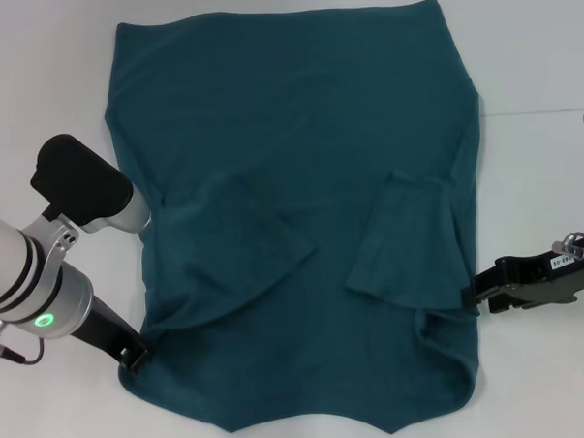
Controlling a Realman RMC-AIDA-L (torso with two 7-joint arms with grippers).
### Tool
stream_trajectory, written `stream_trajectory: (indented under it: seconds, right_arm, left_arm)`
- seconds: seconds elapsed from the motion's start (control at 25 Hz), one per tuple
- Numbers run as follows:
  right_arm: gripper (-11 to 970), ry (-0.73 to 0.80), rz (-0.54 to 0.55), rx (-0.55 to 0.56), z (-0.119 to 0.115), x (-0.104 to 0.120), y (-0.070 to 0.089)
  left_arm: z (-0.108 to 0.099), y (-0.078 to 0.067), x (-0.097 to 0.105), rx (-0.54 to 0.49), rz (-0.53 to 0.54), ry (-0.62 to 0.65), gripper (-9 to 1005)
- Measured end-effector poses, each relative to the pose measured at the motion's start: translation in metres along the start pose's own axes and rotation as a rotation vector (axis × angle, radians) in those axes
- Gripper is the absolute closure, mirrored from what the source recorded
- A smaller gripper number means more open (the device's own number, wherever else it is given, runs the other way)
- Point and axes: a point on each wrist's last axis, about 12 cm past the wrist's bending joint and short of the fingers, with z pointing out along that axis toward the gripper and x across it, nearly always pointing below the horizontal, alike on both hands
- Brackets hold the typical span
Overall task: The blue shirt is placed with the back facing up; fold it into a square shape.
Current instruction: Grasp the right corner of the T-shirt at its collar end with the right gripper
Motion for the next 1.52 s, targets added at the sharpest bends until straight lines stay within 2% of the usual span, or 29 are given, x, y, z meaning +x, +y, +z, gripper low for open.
stream_trajectory:
  seconds: [0.76, 1.52]
  right_arm:
    - [504, -0.019, -0.005, -0.034, 0.009, -0.002, 0.002]
    - [535, -0.024, 0.004, -0.065, 0.017, 0.005, -0.002]
  left_arm:
    - [0.000, 0.001, -0.002, -0.006, 0.007, -0.005, 947]
    - [0.001, 0.001, 0.001, -0.003, 0.003, -0.002, 947]
